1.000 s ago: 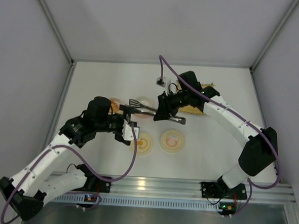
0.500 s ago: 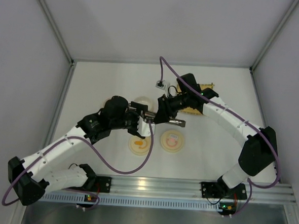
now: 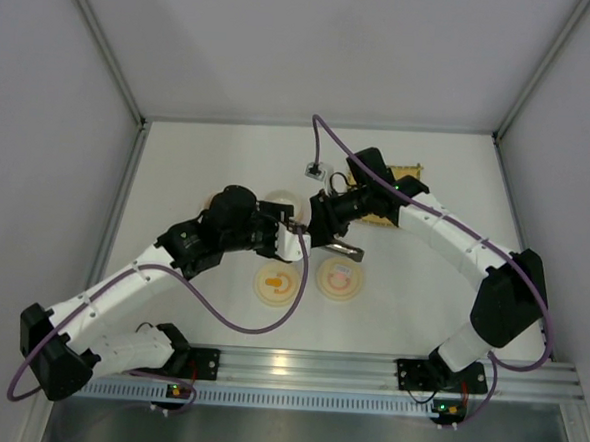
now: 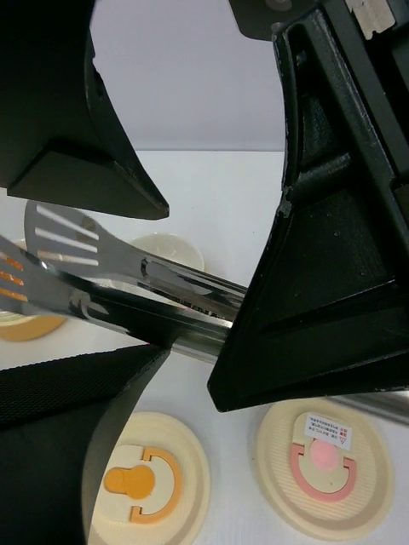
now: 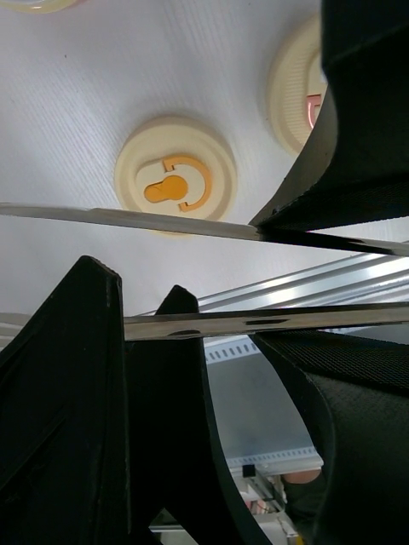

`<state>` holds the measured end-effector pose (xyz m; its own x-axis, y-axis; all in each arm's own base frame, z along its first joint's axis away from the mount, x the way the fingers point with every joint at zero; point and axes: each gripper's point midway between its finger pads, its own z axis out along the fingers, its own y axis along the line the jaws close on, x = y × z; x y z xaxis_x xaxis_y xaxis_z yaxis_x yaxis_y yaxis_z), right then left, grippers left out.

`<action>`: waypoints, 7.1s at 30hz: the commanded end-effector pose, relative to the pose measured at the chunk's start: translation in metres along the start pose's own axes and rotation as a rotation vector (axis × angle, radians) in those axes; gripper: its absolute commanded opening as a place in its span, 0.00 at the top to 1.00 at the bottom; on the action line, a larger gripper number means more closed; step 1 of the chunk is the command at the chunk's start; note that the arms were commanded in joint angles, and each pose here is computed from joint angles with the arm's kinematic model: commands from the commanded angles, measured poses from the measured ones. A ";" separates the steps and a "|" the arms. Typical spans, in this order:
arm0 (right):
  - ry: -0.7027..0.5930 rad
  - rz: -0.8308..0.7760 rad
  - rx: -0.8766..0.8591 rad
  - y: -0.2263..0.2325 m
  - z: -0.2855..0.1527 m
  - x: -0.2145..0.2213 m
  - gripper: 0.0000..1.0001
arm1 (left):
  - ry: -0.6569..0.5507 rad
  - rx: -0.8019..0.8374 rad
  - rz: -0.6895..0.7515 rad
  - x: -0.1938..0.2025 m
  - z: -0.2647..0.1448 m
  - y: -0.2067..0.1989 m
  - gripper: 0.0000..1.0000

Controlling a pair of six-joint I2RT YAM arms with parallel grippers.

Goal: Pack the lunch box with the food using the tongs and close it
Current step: Adjust the clamp, then pick up the fake food from the plate.

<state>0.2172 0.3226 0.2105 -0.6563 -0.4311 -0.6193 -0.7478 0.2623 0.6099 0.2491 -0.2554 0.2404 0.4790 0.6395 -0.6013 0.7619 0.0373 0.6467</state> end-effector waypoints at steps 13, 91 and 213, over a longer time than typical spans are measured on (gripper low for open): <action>-0.024 -0.081 -0.069 0.019 0.003 -0.013 0.59 | -0.110 0.025 -0.012 -0.030 -0.006 0.004 0.40; -0.106 -0.093 0.291 -0.051 -0.085 -0.017 0.82 | 0.014 -0.174 -0.526 -0.030 -0.117 0.011 0.02; 0.013 0.413 1.078 -0.250 -0.229 0.080 0.59 | 0.226 -0.365 -1.395 0.174 -0.134 0.005 0.02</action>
<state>0.3603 0.0234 0.1176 -0.8976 -0.1417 -0.4173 -0.1781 0.9828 0.0492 0.2655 -0.0419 0.1877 -0.6996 0.0104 -0.7145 0.3378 0.8859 -0.3179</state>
